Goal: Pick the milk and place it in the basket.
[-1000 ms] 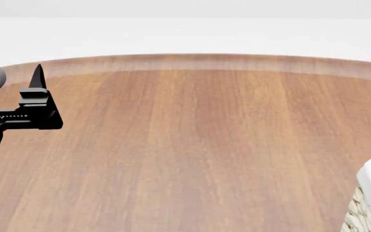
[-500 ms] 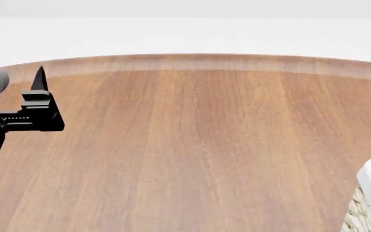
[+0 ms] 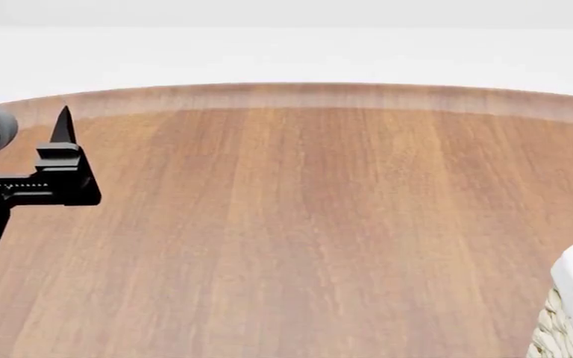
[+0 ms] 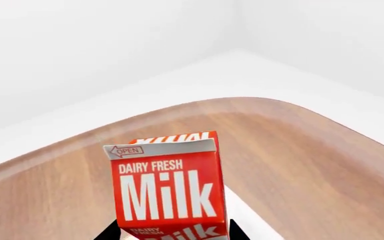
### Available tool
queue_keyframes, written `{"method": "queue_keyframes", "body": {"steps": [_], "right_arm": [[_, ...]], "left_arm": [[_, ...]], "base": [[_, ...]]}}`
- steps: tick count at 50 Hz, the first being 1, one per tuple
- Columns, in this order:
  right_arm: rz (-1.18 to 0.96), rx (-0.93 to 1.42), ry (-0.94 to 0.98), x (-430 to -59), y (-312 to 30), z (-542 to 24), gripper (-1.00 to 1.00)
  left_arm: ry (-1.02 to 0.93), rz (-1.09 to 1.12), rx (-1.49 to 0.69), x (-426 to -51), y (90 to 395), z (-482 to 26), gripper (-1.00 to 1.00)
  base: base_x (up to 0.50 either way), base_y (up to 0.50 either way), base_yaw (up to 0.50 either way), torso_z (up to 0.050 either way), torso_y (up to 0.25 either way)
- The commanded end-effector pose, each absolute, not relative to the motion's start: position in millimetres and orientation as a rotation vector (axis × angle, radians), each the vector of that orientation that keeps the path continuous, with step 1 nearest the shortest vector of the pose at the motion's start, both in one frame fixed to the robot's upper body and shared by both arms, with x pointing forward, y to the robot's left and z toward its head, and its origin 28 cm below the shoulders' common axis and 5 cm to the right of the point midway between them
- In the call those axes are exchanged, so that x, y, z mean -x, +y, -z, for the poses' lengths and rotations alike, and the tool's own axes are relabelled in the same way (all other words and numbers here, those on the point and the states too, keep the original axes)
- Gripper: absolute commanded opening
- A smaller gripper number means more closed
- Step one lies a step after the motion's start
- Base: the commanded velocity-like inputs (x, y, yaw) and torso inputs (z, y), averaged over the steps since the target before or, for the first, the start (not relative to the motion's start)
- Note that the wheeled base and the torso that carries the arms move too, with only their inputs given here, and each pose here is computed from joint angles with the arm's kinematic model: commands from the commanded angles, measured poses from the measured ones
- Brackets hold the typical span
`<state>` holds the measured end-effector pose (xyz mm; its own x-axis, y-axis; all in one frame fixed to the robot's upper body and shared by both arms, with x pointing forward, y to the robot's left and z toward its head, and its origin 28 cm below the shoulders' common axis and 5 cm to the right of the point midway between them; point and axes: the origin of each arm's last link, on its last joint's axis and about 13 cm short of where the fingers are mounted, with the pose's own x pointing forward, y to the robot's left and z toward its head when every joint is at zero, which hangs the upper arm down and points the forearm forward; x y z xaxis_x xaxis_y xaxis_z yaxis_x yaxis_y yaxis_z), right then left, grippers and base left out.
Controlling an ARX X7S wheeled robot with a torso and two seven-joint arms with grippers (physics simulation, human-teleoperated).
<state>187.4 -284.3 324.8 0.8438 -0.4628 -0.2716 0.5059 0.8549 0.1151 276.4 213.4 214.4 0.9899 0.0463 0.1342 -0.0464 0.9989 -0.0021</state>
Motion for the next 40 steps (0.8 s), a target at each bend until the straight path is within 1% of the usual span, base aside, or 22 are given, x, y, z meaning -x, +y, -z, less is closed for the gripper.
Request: {"method": "queue_keyframes", "body": {"steps": [1, 20, 40], "right_arm": [[0.535, -0.221, 0.231, -187, -287, -328, -1.0], [0.552, -0.217, 0.26, -193, -291, -314, -1.0], [0.545, -0.228, 0.336, -208, -294, -273, -1.0]], "left_arm": [[-0.133, -0.047, -0.002, -277, 213, -214, 1.0], [-0.129, -0.05, -0.005, -278, 213, -212, 1.0], [-0.125, -0.051, -0.007, -278, 214, -210, 1.0]], "base": [[0.0, 0.0, 0.0, 0.0, 0.0], [0.0, 0.0, 0.0, 0.001, 0.002], [0.0, 0.0, 0.0, 0.001, 0.001]]}}
